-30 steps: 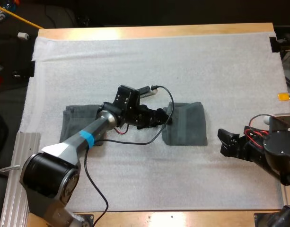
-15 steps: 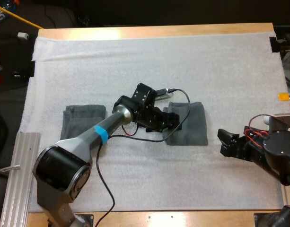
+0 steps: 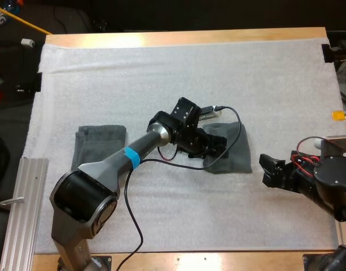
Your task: Pick towel from pile, fold and stack
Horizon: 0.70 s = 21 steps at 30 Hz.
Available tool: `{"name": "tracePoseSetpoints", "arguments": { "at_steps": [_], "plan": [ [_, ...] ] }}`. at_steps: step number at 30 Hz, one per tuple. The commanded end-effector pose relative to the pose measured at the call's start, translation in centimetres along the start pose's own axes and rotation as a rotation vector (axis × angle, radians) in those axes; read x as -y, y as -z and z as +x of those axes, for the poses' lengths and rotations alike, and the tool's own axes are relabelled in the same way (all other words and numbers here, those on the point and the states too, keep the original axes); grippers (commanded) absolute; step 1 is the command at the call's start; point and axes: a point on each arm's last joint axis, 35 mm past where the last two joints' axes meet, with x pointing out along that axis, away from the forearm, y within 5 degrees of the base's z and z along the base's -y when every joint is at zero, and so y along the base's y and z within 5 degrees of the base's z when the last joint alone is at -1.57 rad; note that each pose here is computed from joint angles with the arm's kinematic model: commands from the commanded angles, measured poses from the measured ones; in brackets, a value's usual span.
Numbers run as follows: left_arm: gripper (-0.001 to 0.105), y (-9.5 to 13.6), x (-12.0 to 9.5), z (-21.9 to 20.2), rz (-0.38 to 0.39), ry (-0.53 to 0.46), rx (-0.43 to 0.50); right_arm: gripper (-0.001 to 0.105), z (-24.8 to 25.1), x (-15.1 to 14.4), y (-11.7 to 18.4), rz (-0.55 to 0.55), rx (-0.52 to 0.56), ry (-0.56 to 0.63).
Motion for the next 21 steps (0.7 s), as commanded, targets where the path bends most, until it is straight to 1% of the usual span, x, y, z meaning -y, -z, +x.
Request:
{"name": "tracePoseSetpoints", "arguments": {
  "at_steps": [1, 3, 4, 5, 7, 9, 10, 12, 15, 18, 21],
  "plan": [
    [0.031, 0.2, 0.2, -0.1, -0.012, 0.003, -0.015, 0.070, -0.4, 0.0, -0.2, -0.010, 0.014, 0.000],
    [0.008, 0.4, 0.1, -0.2, -0.006, -0.010, -0.028, 0.070, -0.4, 0.0, -0.2, -0.010, 0.014, 0.000],
    [0.003, 0.5, 0.0, -0.3, -0.001, -0.017, -0.033, 0.070, -0.4, 0.0, -0.2, -0.010, 0.014, 0.000],
    [0.001, 0.6, 0.1, -0.5, 0.017, -0.023, -0.037, 0.070, -0.4, 0.0, -0.2, -0.010, 0.014, 0.000],
    [0.000, 1.0, 0.4, -1.1, 0.062, -0.027, -0.047, 0.070, -0.4, 0.0, -0.1, -0.011, 0.010, 0.001],
    [0.000, 1.8, 1.1, -2.5, 0.154, -0.050, -0.036, 0.070, -0.4, 0.0, 0.1, -0.013, -0.008, -0.017],
    [0.000, 2.0, 1.3, -3.0, 0.181, -0.065, -0.034, 0.070, -0.5, 0.0, 0.2, -0.011, -0.017, -0.020],
    [0.000, 2.9, 2.0, -5.0, 0.271, -0.134, 0.005, 0.070, -0.5, 0.0, 0.4, -0.009, -0.044, -0.030],
    [0.000, 3.8, 2.7, -7.9, 0.360, -0.213, 0.074, 0.070, -0.5, 0.0, 0.6, -0.010, -0.059, -0.049],
    [0.000, 4.3, 2.8, -11.5, 0.401, -0.264, 0.154, 0.070, -0.5, 0.0, 0.6, -0.010, -0.059, -0.049],
    [0.000, 4.5, 1.8, -15.1, 0.380, -0.310, 0.217, 0.070, -0.5, 0.0, 0.6, -0.010, -0.059, -0.049]
  ]
}}
